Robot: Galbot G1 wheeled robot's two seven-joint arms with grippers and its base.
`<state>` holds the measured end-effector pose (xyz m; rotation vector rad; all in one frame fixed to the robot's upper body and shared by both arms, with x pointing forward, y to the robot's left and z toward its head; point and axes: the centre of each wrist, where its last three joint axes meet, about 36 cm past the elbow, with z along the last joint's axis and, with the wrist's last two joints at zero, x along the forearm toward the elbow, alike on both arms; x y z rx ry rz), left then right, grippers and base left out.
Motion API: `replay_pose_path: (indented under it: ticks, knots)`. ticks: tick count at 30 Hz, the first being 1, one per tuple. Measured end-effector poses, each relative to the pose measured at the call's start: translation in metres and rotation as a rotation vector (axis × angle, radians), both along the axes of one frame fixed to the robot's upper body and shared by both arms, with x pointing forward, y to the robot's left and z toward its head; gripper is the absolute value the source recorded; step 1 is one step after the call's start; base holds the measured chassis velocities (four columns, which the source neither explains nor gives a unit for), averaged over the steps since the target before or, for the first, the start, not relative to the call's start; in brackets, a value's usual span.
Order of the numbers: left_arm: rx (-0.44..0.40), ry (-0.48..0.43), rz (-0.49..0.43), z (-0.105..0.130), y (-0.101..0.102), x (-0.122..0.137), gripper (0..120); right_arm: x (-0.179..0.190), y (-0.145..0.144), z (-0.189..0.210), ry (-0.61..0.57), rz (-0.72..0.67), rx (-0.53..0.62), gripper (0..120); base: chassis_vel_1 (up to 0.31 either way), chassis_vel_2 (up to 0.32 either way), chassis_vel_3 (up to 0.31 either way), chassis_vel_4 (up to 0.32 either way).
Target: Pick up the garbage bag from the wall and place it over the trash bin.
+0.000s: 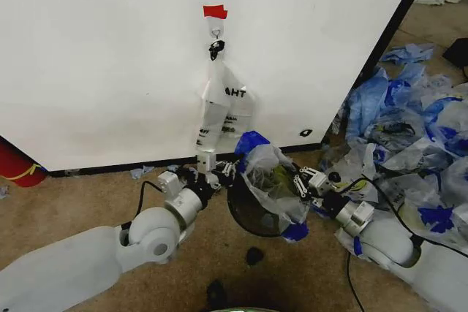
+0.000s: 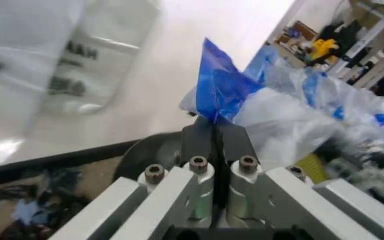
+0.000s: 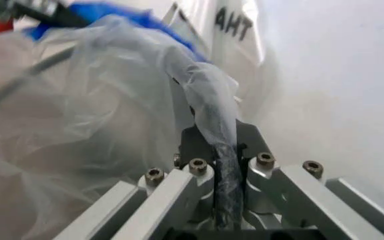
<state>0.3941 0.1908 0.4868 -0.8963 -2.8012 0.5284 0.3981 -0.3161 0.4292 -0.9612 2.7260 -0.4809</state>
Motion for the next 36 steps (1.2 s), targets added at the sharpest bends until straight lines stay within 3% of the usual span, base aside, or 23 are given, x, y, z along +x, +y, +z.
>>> replay_pose_path:
  ticks: [7,20,36]
  knots:
    - [0.013,0.005,0.039,-0.013,0.012,0.002,0,-0.004,-0.012,0.013,-0.021,-0.017,0.014,1,0.000,0.000,0.000,0.000]
    - [-0.013,0.002,0.053,-0.029,0.010,0.011,0,-0.022,-0.010,0.024,0.004,-0.005,0.066,1,0.000,0.000,0.000,0.000]
    - [-0.016,-0.002,0.070,-0.044,0.021,0.008,0,-0.017,-0.018,0.029,-0.004,-0.055,0.082,1,0.000,0.000,0.000,0.000]
